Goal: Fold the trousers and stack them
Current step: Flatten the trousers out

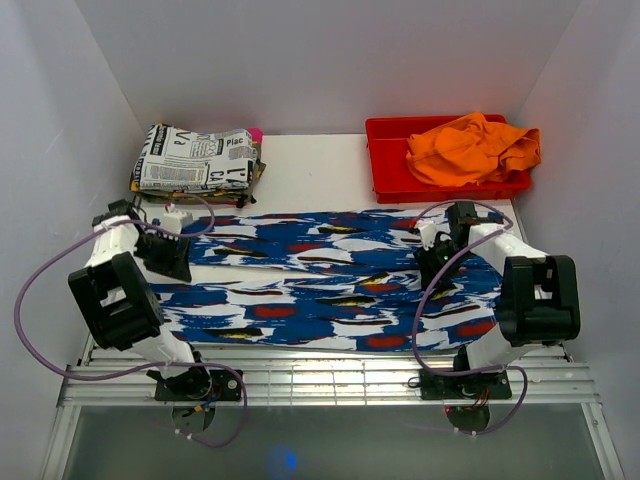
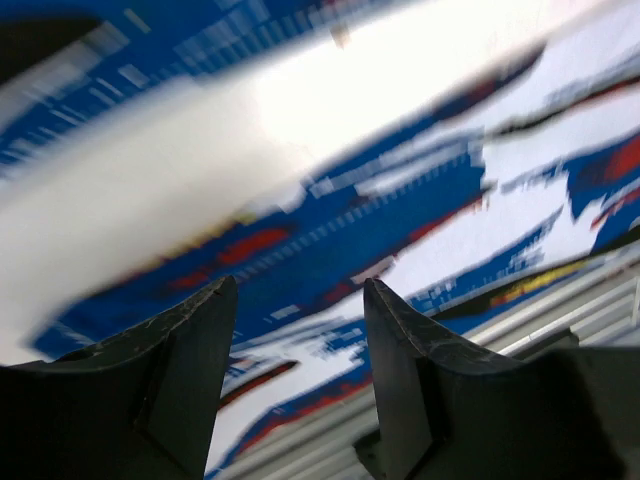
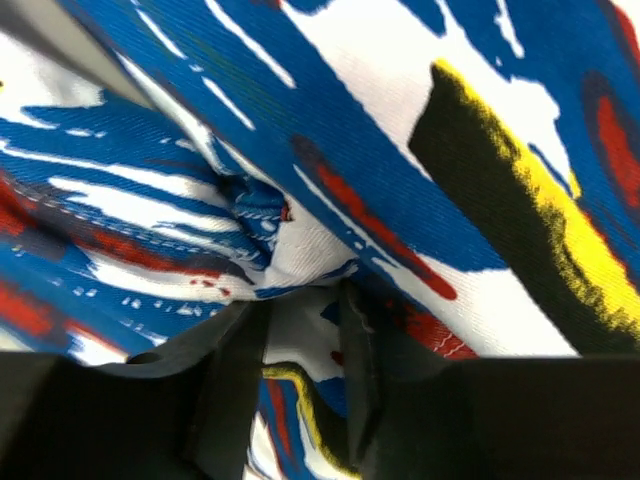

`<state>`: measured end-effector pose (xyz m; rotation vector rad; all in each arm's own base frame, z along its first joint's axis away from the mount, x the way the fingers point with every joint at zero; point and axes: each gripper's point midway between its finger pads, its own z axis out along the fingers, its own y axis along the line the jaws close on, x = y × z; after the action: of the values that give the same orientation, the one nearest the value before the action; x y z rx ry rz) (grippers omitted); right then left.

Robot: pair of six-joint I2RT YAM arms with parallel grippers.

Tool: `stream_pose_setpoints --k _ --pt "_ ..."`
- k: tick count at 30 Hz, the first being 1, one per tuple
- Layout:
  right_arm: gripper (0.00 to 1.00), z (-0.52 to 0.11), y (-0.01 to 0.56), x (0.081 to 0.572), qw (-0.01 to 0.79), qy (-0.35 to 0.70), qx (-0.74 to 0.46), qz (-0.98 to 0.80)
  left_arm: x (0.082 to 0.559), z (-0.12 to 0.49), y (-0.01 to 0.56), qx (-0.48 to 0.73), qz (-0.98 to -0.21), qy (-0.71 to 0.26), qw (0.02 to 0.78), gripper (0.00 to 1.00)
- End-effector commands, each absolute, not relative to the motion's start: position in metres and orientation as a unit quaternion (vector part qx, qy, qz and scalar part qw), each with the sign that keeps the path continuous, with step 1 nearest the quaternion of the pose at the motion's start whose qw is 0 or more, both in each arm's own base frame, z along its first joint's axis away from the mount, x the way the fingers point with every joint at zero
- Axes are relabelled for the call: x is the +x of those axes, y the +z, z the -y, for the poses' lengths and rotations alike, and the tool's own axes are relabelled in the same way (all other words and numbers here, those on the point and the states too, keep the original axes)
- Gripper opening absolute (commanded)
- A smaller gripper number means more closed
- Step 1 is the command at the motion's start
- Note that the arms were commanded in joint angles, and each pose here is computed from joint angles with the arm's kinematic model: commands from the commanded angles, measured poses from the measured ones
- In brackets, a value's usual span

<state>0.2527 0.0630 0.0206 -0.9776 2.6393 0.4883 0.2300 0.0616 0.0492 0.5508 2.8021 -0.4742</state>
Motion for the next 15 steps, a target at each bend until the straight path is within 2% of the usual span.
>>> stream_pose_setpoints --k 1,3,7,12,15 --pt "0.43 -0.067 0.050 0.241 0.124 0.185 -0.346 -0.911 0.301 -0.058 0.102 0.202 -0.936 -0.169 0.234 0.64" --pt "0.46 -0.074 0.085 0.271 0.171 0.189 -0.350 -0.901 0.335 -0.058 0.124 0.196 -0.928 -0.167 0.271 0.65" --pt "0.50 -0.074 0.121 0.320 0.227 0.163 -0.356 -0.891 0.382 -0.047 0.124 0.187 -0.925 -0.167 0.286 0.65" --pt "0.48 -0.050 0.096 0.354 0.200 0.124 -0.334 -0.913 0.415 -0.044 0.088 0.156 -0.937 -0.160 0.270 0.65" --pt "0.47 -0.035 0.067 0.353 0.162 0.104 -0.330 -0.924 0.419 -0.048 0.065 0.138 -0.946 -0.151 0.252 0.65"
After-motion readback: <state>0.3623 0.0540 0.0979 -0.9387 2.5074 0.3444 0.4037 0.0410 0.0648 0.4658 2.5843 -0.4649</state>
